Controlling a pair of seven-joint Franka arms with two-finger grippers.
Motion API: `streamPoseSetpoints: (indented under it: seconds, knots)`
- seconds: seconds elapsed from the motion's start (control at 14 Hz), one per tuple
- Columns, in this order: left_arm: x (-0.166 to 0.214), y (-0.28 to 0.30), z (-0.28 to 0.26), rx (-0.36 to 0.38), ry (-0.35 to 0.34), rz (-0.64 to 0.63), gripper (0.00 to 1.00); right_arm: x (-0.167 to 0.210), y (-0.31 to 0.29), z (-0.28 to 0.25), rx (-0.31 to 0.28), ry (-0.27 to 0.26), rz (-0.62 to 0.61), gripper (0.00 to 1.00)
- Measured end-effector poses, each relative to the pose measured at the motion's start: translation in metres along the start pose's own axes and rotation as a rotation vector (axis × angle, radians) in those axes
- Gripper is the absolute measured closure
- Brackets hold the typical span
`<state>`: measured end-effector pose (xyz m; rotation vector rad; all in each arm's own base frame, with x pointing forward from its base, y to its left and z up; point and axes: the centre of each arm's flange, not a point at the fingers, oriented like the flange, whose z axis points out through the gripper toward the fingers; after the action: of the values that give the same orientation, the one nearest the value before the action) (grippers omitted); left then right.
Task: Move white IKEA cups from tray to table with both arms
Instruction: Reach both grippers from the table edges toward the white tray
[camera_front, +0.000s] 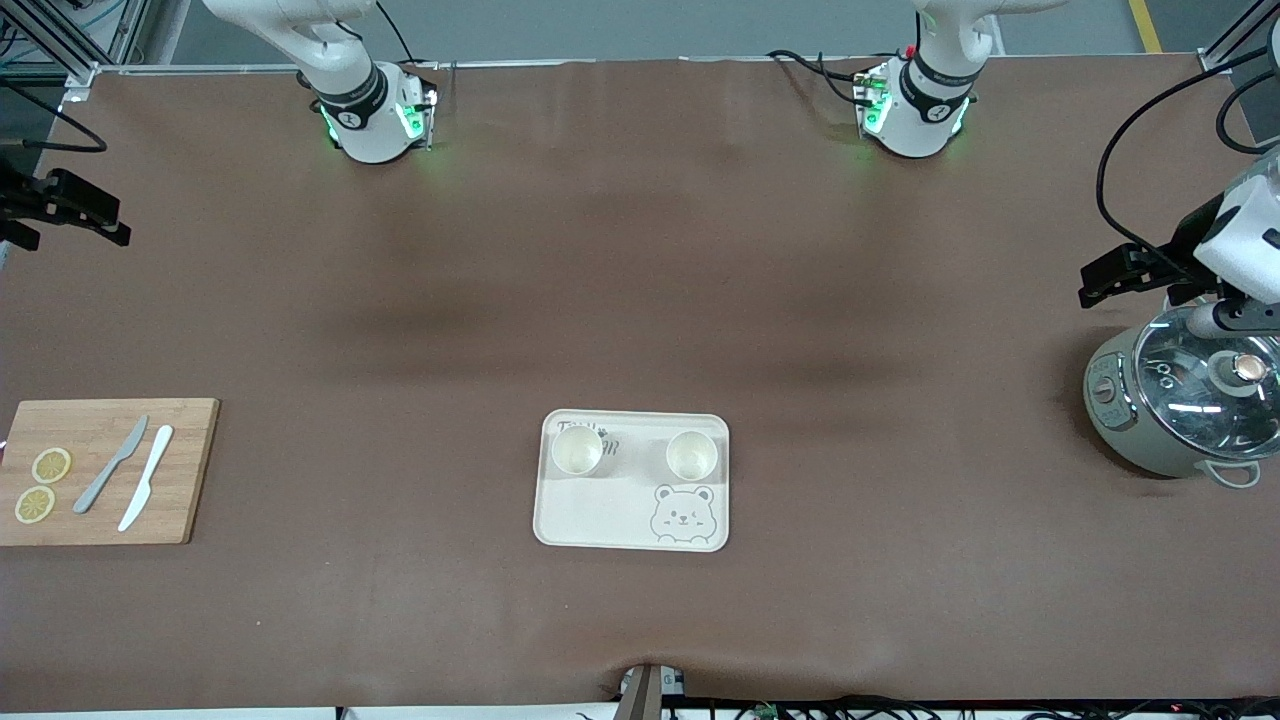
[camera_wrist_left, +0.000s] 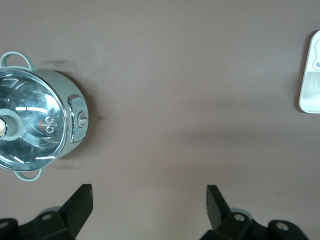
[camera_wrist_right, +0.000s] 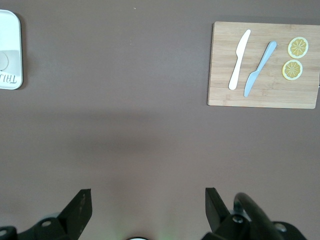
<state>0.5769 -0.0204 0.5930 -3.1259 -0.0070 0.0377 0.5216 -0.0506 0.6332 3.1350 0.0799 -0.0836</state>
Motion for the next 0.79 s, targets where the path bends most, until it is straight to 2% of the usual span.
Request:
streamPoseSetpoints:
  seconds: [0.43, 0.57, 0.79]
  knots:
    - [0.003, 0.0, -0.003, -0.001, 0.006, 0.001, 0.0, 0.0, 0.0, 0.0, 0.0, -0.003, 0.0, 0.0]
    - [0.011, 0.008, 0.016, -0.002, -0.022, 0.015, 0.0, 0.0, 0.0, 0.0, 0.001, -0.004, 0.001, 0.0]
    - [0.036, 0.062, 0.06, -0.004, -0.048, 0.071, 0.0, -0.001, 0.001, 0.0, 0.001, -0.004, 0.002, 0.0]
